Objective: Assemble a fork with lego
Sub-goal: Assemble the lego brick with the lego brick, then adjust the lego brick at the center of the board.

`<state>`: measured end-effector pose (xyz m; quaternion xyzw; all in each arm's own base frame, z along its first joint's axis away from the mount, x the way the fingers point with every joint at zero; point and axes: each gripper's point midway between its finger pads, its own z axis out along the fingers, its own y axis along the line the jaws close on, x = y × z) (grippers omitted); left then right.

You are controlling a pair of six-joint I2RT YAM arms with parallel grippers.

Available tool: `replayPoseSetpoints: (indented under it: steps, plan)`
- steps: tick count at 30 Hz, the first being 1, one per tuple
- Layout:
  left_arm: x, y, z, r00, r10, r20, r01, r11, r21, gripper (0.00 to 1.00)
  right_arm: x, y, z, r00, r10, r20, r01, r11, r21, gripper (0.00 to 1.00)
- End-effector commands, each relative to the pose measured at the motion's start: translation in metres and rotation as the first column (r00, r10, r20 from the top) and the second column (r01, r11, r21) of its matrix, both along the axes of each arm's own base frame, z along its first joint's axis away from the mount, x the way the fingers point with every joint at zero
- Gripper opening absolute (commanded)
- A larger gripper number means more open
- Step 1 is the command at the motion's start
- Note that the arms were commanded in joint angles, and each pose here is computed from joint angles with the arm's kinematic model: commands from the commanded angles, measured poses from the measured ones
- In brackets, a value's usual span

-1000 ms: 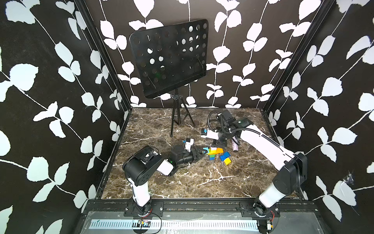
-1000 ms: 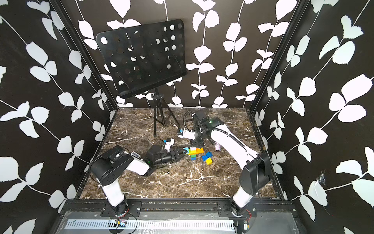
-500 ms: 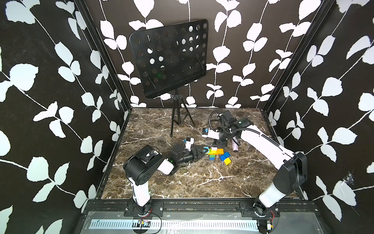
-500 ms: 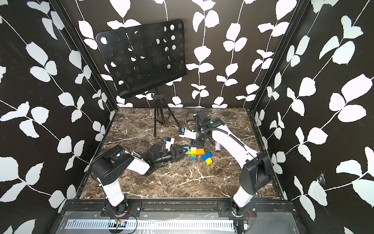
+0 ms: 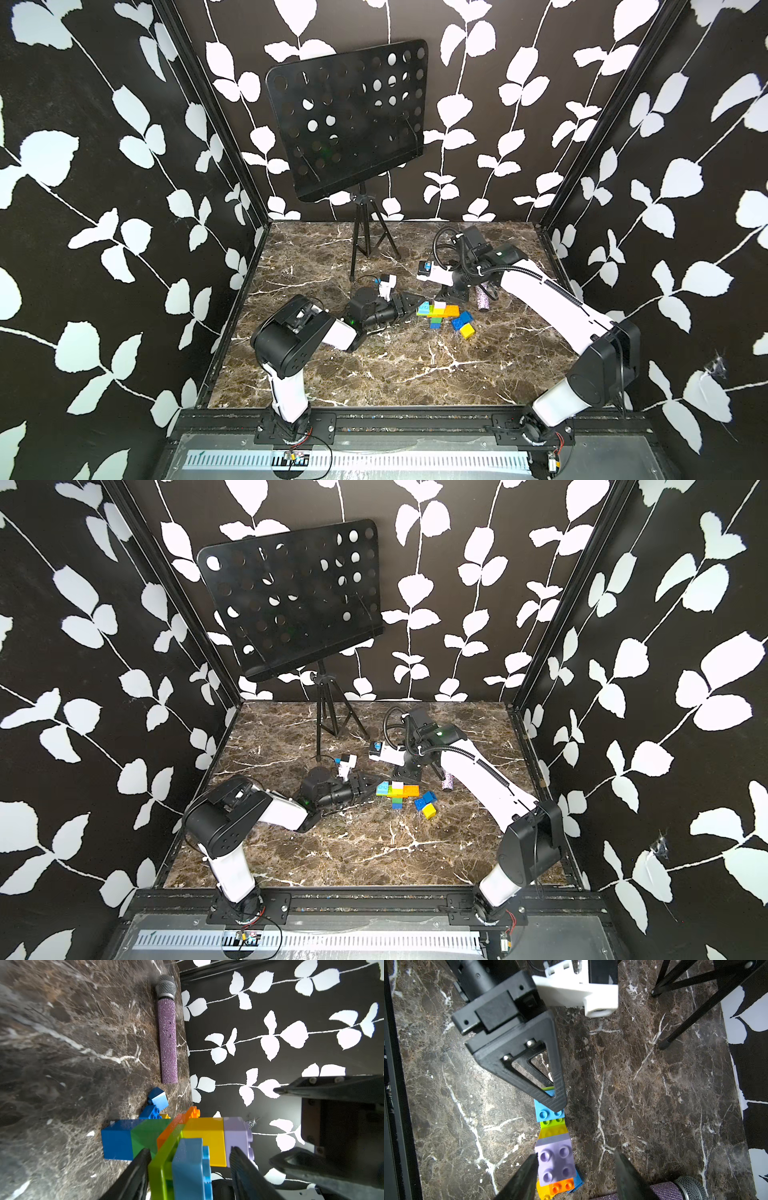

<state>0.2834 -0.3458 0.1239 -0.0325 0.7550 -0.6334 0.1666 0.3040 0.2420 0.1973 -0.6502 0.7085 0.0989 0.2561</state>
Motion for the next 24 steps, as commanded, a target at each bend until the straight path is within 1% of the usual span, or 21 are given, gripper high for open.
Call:
replayPoseSetpoints:
  steps: [1,8,13,24]
  plan:
    - [-0.0067,-0.0042,0.0038,0.998,-0.054,0.015,0.054,0.999,0.001,0.63,-0.0025,-0.0008,0.0051,1.0,0.0,0.006,-0.001,1.0,0.025,0.58]
    - [-0.0102,-0.0023,-0.006,0.998,-0.058,-0.01,0.058,0.998,0.016,0.63,-0.002,-0.0005,0.0039,1.0,-0.005,0.001,0.005,1.0,0.03,0.58]
    - [-0.0073,-0.0071,-0.0026,0.997,-0.071,-0.01,0.071,0.997,0.003,0.58,-0.0023,-0.0008,0.0024,1.0,-0.005,-0.004,0.006,1.0,0.03,0.58]
    - [-0.0121,-0.0048,-0.004,0.997,-0.082,-0.015,0.082,0.996,0.019,0.47,-0.0013,-0.0009,-0.0006,1.0,-0.012,-0.01,0.012,0.999,0.031,0.58]
